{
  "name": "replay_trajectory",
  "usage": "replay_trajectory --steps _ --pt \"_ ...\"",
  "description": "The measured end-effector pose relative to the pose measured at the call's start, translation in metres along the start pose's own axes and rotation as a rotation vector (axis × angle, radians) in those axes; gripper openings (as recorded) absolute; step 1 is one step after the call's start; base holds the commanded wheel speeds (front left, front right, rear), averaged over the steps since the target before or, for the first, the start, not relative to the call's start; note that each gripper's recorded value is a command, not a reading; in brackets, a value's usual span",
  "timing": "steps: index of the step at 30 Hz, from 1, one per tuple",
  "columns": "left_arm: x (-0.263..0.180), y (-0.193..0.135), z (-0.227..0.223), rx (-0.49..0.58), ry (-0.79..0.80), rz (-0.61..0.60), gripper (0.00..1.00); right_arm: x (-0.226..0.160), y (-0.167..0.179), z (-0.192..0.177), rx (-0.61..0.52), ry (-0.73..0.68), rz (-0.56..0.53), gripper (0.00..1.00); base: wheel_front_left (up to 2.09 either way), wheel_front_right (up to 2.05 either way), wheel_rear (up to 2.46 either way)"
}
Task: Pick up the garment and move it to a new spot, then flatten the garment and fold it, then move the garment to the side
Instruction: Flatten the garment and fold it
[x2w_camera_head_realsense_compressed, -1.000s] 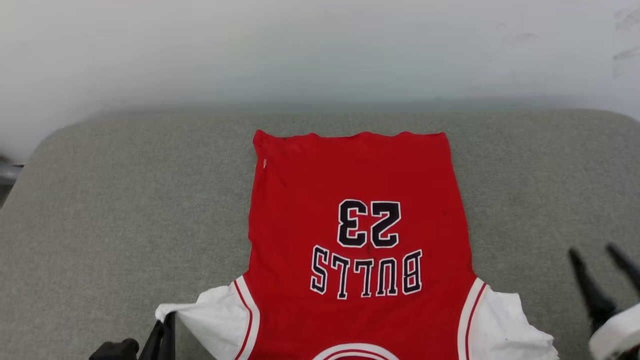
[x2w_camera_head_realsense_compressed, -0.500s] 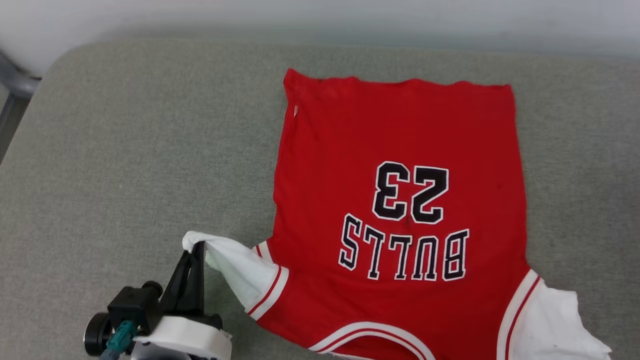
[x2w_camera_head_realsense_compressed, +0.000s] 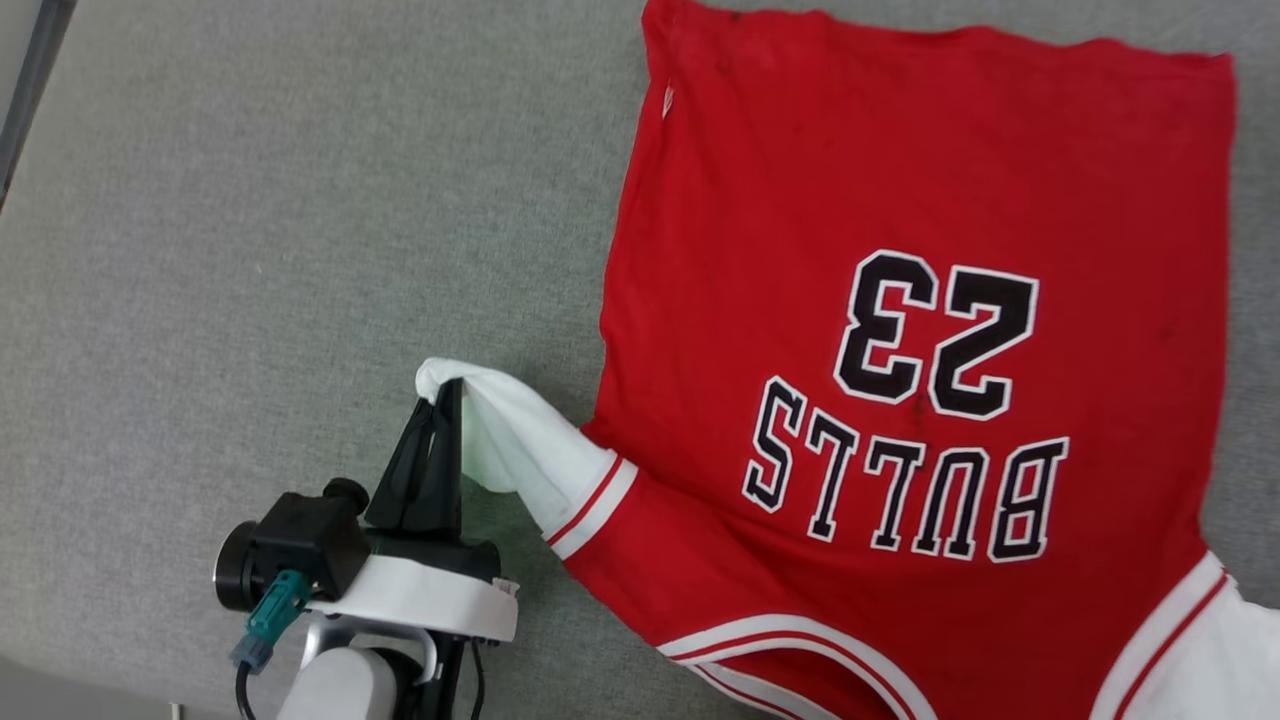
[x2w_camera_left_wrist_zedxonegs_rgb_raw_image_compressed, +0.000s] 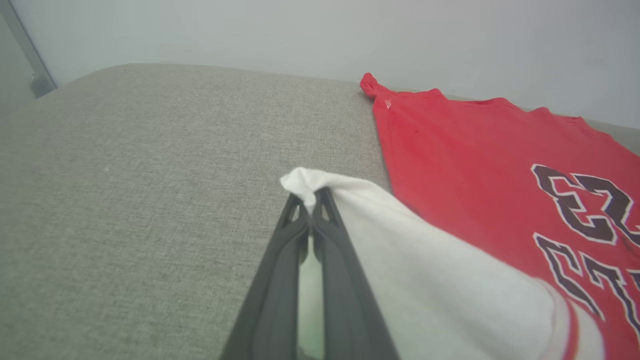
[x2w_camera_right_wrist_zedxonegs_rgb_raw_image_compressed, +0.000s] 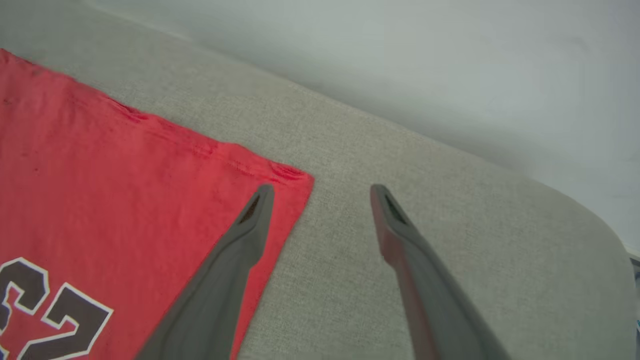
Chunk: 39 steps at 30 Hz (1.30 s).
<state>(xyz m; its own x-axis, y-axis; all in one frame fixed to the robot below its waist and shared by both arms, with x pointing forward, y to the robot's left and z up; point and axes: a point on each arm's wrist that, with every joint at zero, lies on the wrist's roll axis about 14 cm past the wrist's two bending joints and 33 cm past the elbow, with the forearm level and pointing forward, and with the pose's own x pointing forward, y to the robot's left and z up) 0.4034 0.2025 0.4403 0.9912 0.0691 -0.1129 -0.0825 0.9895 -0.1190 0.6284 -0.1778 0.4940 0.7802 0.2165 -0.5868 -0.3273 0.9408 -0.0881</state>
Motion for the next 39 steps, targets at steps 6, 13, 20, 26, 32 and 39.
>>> replay_trajectory --steps 6,13,20,26,32,39 --pt "0.01 0.001 -0.011 0.001 0.02 0.01 0.0 0.037 0.011 -0.042 0.012 0.247 0.046 1.0 0.0 0.0 0.0" --pt "0.02 0.005 -0.019 0.004 0.032 0.014 0.0 0.069 0.031 -0.084 0.034 0.392 0.091 1.0 0.0 0.0 0.0" --pt "0.021 0.009 -0.022 0.007 0.037 0.028 0.0 0.083 0.037 -0.119 0.037 0.485 0.093 1.0 0.0 0.0 0.0" --pt "0.021 0.01 -0.021 0.011 0.033 0.033 0.0 0.084 0.036 -0.117 0.022 0.461 0.088 0.0 0.0 0.0 0.0" --pt "0.017 0.009 -0.015 0.008 0.021 0.033 0.0 0.075 0.036 -0.099 0.016 0.377 0.087 0.0 0.0 0.0 0.0" --pt "0.0 0.006 -0.003 0.001 -0.005 0.031 0.0 0.036 0.024 -0.062 -0.053 0.217 0.071 0.0 0.0 0.0 0.0"
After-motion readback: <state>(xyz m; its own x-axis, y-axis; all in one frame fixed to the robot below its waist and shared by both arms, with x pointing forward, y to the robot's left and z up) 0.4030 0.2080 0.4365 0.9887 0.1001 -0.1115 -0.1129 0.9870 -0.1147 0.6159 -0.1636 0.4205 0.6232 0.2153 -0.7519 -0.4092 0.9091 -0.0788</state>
